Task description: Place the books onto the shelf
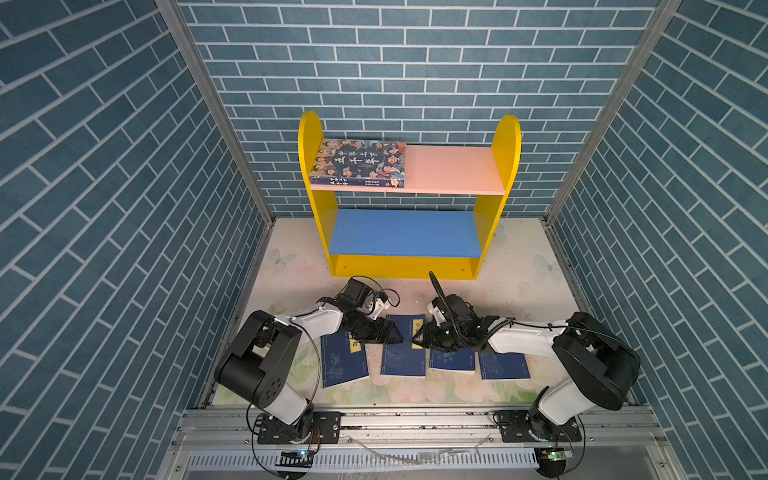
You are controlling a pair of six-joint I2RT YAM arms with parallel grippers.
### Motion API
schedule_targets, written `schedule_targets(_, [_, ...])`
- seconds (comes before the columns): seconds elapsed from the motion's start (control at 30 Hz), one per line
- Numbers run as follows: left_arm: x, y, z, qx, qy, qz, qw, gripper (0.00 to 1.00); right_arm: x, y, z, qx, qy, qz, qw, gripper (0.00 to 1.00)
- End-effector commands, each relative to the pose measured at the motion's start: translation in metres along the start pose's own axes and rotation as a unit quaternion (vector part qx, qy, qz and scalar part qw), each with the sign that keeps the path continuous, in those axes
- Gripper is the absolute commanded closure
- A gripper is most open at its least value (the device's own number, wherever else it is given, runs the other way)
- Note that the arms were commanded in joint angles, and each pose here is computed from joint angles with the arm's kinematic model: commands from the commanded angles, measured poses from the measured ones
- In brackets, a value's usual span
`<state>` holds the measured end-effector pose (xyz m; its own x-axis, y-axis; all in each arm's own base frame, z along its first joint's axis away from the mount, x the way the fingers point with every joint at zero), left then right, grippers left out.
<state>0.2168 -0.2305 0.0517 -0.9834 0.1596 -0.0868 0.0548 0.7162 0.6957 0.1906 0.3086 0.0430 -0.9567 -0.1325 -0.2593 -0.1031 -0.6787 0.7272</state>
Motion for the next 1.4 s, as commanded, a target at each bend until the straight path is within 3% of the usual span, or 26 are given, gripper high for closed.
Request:
schedule_targets(0.0, [0.01, -0.005, -0.005, 0.023, 0.009, 0.02, 0.999, 0.14, 0.007, -0.006, -0.002, -0.006, -0.01, 0.01, 1.0, 0.51])
schedule_targets(0.17, [0.01, -0.001, 0.004, -0.006, 0.002, 0.014, 1.0, 0.14, 0.003, -0.006, 0.0, -0.016, -0.009, -0.006, 1.0, 0.71])
schedule_targets(0.5, [0.007, 0.0, 0.005, -0.013, 0.002, 0.011, 1.0, 0.11, -0.003, 0.005, 0.019, -0.071, 0.011, -0.039, 0.997, 1.0])
schedule_targets(0.9, [-0.013, 0.037, 0.005, -0.029, -0.003, -0.052, 0.998, 0.11, -0.014, 0.027, 0.035, -0.136, 0.027, -0.074, 0.988, 1.0])
schedule_targets(1.13, [-0.014, 0.041, 0.001, -0.008, -0.003, -0.057, 0.998, 0.13, -0.023, 0.046, 0.038, -0.167, 0.022, -0.092, 0.982, 1.0])
schedule_targets(1.37, [-0.015, 0.041, -0.001, 0.016, 0.004, -0.057, 0.998, 0.09, -0.027, 0.063, 0.054, -0.204, 0.038, -0.093, 0.974, 1.0])
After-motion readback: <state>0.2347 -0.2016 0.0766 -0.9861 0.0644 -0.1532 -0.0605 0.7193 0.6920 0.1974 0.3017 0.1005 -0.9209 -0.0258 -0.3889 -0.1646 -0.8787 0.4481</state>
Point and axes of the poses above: each gripper's point midway between its finger pads, its own y axis back along the fingers, its own z axis along the line the jaws close on, x = y × z, the point moved 1 cm from there along y, back along the fingers, and after that the axes turned 8 degrees about y, right-handed, at the moved point
